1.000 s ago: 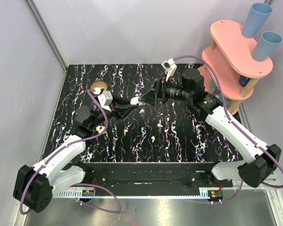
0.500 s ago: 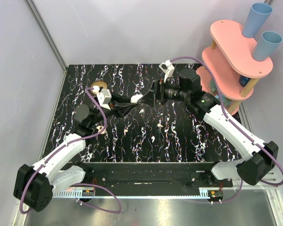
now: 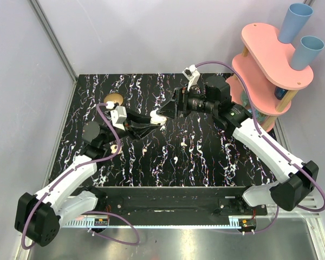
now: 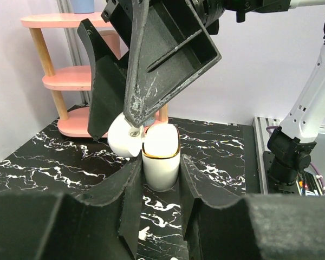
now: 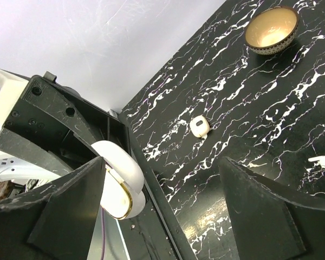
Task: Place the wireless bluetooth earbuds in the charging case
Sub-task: Open the charging case, then pick up the right earbud from the center of the board.
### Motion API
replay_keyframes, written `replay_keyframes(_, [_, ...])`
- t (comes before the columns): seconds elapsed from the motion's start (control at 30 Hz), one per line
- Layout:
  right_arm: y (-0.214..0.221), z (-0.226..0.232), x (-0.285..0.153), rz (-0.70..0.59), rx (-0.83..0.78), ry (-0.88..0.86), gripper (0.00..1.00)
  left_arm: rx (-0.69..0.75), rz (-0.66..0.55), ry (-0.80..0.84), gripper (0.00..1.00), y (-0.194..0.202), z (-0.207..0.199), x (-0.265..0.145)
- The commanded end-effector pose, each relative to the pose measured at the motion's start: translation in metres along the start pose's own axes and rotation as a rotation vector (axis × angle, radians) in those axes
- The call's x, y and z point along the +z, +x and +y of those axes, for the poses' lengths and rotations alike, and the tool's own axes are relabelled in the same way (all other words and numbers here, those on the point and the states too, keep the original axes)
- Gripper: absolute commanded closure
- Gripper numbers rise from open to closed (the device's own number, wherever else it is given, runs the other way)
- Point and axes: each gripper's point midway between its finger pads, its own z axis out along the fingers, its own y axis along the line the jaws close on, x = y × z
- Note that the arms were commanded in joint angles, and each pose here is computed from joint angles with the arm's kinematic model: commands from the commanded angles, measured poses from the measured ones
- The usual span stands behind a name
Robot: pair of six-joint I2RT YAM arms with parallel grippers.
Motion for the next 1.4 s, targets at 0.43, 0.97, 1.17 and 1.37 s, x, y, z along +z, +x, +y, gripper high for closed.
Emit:
replay_keyframes(0.43, [-0.025, 0.031, -0.009, -0.075, -0.049, -0.105, 0.07, 0.025, -0.037, -0.090, 1.00, -0.006, 0.014, -0.001])
replay_keyframes(0.97, [-0.046, 0.025, -0.033, -0.201, -0.065, -0.017, 0.05, 0.056, 0.007, -0.227, 1.00, 0.007, 0.035, -0.012])
replay_keyframes(1.17, [-0.063, -0.005, -0.051, -0.279, 0.026, 0.112, 0.09, 0.053, 0.034, -0.287, 1.00, 0.014, 0.044, -0.023])
replay_keyframes(1.37, [-0.034, -0.088, -0.069, -0.254, 0.268, 0.462, 0.00, 0.072, 0.017, -0.303, 1.00, 0.003, 0.047, -0.028])
